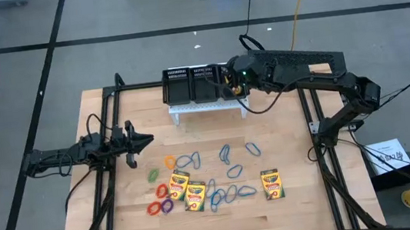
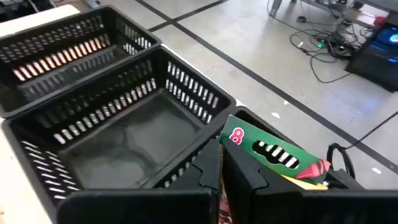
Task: Pick & Place Office Desk Supplies
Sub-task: Put the crayon box into the right black bin
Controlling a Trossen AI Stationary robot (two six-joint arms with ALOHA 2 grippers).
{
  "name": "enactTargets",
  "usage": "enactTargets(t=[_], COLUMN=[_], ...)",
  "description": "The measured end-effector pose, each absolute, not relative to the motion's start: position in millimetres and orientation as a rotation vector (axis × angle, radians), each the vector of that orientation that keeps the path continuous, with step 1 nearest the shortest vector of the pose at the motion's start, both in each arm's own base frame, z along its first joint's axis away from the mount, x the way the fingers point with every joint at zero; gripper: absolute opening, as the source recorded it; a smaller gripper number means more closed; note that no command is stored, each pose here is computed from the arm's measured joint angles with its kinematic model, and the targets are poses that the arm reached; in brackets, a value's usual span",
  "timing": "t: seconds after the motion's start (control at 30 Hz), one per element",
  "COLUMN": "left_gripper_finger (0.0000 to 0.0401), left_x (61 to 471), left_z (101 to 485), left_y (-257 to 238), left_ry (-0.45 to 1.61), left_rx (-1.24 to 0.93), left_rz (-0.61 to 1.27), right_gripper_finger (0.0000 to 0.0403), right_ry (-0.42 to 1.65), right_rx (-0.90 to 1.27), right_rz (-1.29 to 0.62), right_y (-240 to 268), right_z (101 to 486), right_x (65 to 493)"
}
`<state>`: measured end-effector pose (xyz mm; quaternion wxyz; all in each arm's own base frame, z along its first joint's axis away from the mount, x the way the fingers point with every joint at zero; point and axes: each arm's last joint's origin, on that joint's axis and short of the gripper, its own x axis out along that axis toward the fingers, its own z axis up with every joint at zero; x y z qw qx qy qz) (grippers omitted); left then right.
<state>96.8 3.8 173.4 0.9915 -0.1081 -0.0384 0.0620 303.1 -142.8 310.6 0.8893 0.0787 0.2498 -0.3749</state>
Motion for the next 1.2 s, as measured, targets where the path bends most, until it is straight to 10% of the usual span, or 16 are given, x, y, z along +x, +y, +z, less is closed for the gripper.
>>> enactTargets(t=[1.2], left_gripper_finger=[0.0056], left_x=[96.8], left_z=[173.4], left_y=[3.8], left_ry=[-0.077], left_rx=[-0.217], left_rz=[0.125], right_gripper_finger=[0.0108], right_ry=[0.447], right_rx=[0.052], right_rz=[-0.696], right_y=[-135.1], right_z=[324.1], right_x=[306.9])
